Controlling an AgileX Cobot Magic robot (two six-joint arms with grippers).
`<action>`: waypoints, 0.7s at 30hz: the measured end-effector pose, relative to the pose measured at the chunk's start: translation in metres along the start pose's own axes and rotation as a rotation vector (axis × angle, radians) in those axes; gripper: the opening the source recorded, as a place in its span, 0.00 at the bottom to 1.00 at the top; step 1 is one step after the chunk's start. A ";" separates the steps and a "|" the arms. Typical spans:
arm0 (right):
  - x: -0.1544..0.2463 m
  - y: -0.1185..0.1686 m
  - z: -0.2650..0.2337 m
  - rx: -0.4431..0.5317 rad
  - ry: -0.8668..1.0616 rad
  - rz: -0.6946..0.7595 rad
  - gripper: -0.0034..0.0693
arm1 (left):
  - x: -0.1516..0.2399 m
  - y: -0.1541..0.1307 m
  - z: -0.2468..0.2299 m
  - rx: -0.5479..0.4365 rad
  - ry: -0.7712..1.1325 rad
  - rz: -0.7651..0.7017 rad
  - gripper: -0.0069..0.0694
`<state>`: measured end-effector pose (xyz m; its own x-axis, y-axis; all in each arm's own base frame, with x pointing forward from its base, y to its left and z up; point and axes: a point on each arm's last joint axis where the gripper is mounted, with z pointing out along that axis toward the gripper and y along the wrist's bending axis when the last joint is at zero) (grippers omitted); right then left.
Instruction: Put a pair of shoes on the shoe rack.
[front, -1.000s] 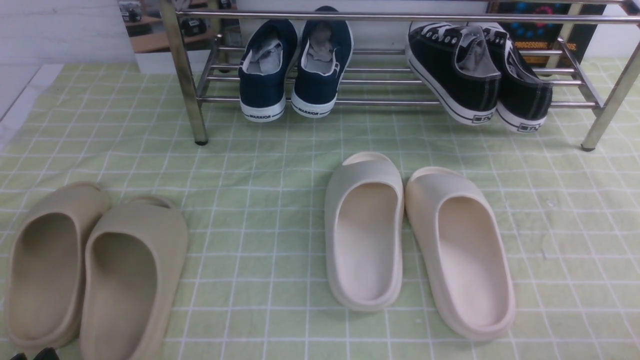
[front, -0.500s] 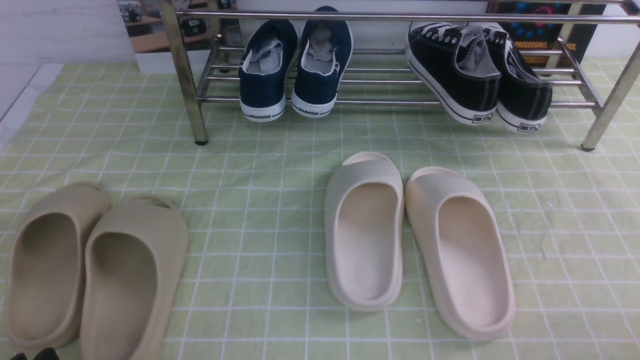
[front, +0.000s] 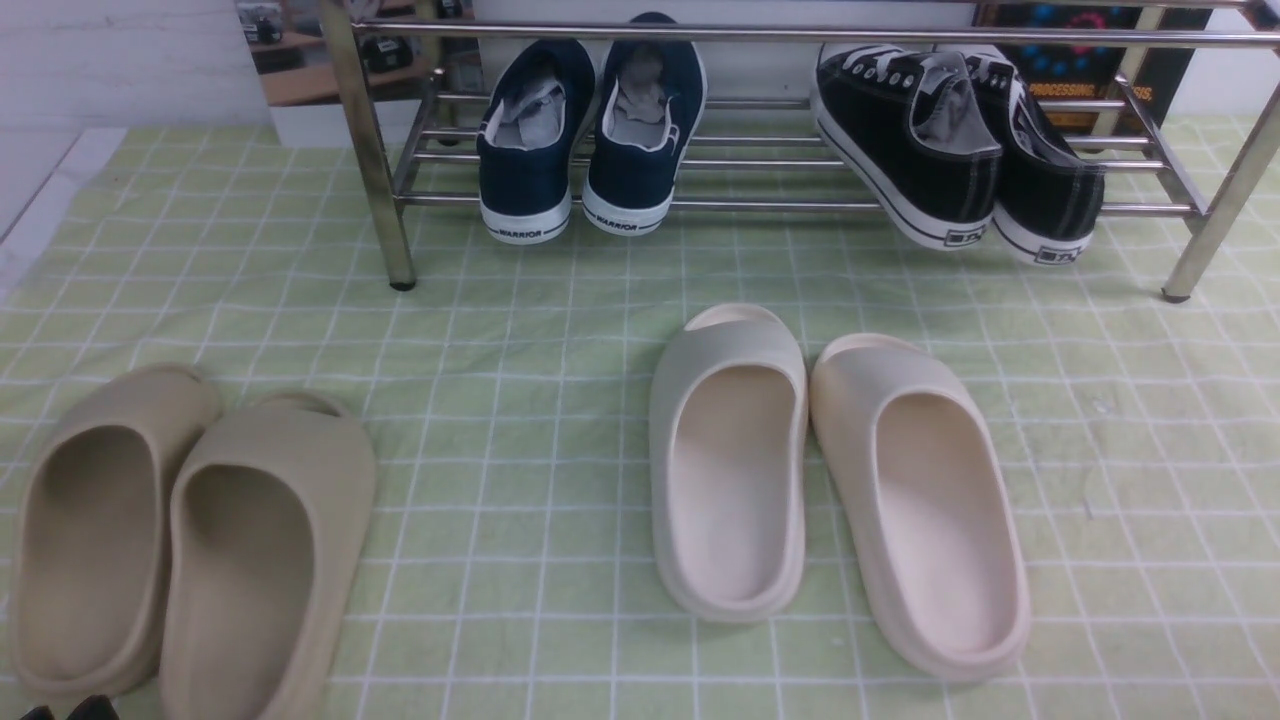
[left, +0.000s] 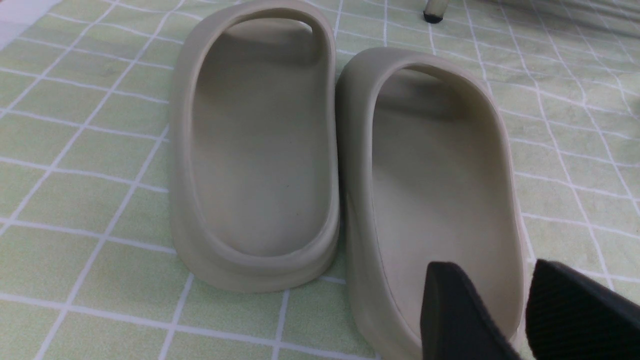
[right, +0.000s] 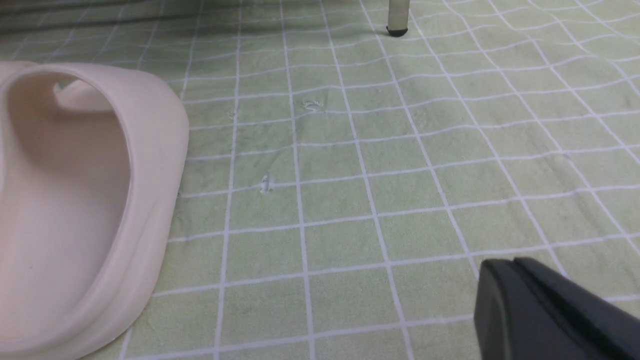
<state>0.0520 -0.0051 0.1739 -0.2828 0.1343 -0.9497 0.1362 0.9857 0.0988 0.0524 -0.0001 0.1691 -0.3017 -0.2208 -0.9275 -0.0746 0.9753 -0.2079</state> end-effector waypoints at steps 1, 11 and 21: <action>0.000 0.000 0.000 0.000 0.000 0.000 0.07 | 0.000 0.000 0.000 0.000 0.000 0.000 0.40; 0.000 0.000 0.000 0.000 0.000 0.000 0.08 | 0.000 0.000 0.000 0.000 0.000 0.000 0.40; 0.000 0.000 0.000 0.000 0.000 0.000 0.09 | 0.000 0.000 0.000 0.000 0.000 0.000 0.40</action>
<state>0.0520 -0.0051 0.1739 -0.2828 0.1343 -0.9497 0.1362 0.9857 0.0988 0.0524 -0.0001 0.1691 -0.3017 -0.2211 -0.9274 -0.0746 0.9752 -0.2082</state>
